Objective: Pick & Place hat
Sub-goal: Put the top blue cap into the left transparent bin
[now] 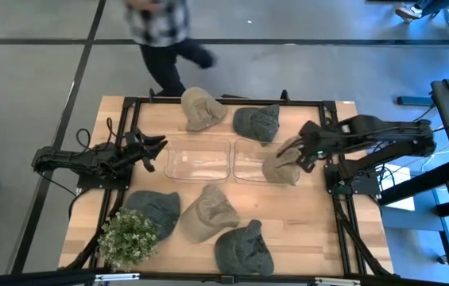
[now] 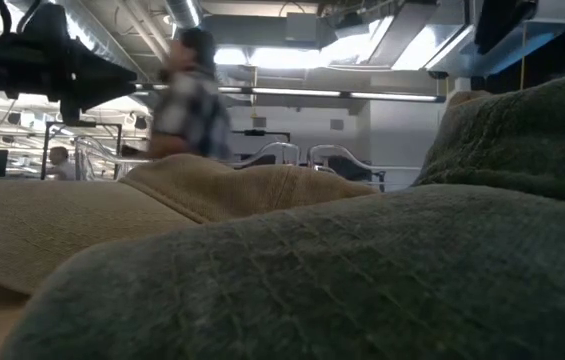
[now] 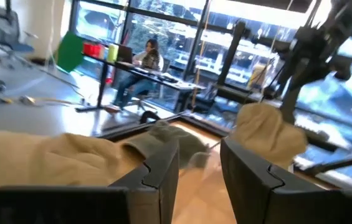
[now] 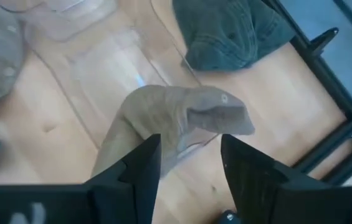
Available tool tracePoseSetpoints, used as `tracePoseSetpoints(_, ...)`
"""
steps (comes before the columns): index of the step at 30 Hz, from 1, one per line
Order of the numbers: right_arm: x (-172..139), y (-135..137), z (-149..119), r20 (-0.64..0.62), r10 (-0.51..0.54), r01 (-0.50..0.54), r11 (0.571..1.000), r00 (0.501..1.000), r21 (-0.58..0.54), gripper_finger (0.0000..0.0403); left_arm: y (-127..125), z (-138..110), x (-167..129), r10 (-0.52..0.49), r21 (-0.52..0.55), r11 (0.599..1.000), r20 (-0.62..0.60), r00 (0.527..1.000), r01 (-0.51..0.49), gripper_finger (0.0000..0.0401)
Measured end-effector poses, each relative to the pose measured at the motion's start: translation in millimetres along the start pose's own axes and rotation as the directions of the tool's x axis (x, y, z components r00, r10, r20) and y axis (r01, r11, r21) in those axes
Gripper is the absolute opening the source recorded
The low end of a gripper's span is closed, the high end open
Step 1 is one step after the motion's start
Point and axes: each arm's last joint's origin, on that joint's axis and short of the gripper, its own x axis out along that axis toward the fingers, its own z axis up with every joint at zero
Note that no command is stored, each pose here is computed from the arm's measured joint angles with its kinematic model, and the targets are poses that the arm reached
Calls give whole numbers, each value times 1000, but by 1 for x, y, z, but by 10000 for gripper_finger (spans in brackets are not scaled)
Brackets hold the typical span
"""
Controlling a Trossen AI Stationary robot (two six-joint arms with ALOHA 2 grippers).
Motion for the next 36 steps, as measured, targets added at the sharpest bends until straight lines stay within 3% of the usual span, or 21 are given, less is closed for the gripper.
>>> tracePoseSetpoints(4,-20,-22,-17,114,104,-115,989,988,96,154,0,1,0,-7,-51,999,8,1000,7,114)
tracePoseSetpoints(8,-27,-36,-26,302,154,-210,964,941,162,146,0,1,0,-7,-60,998,9,1000,7,114)
tracePoseSetpoints(15,-31,-43,-29,481,172,-269,953,860,141,145,-1,3,0,-10,-99,995,23,1000,13,114)
tracePoseSetpoints(26,-25,-33,-21,469,163,-197,980,868,24,145,-1,4,0,-3,-146,989,36,999,9,114)
tracePoseSetpoints(36,-16,-23,-15,433,148,-169,986,889,9,145,0,4,0,23,-154,988,43,999,-17,114)
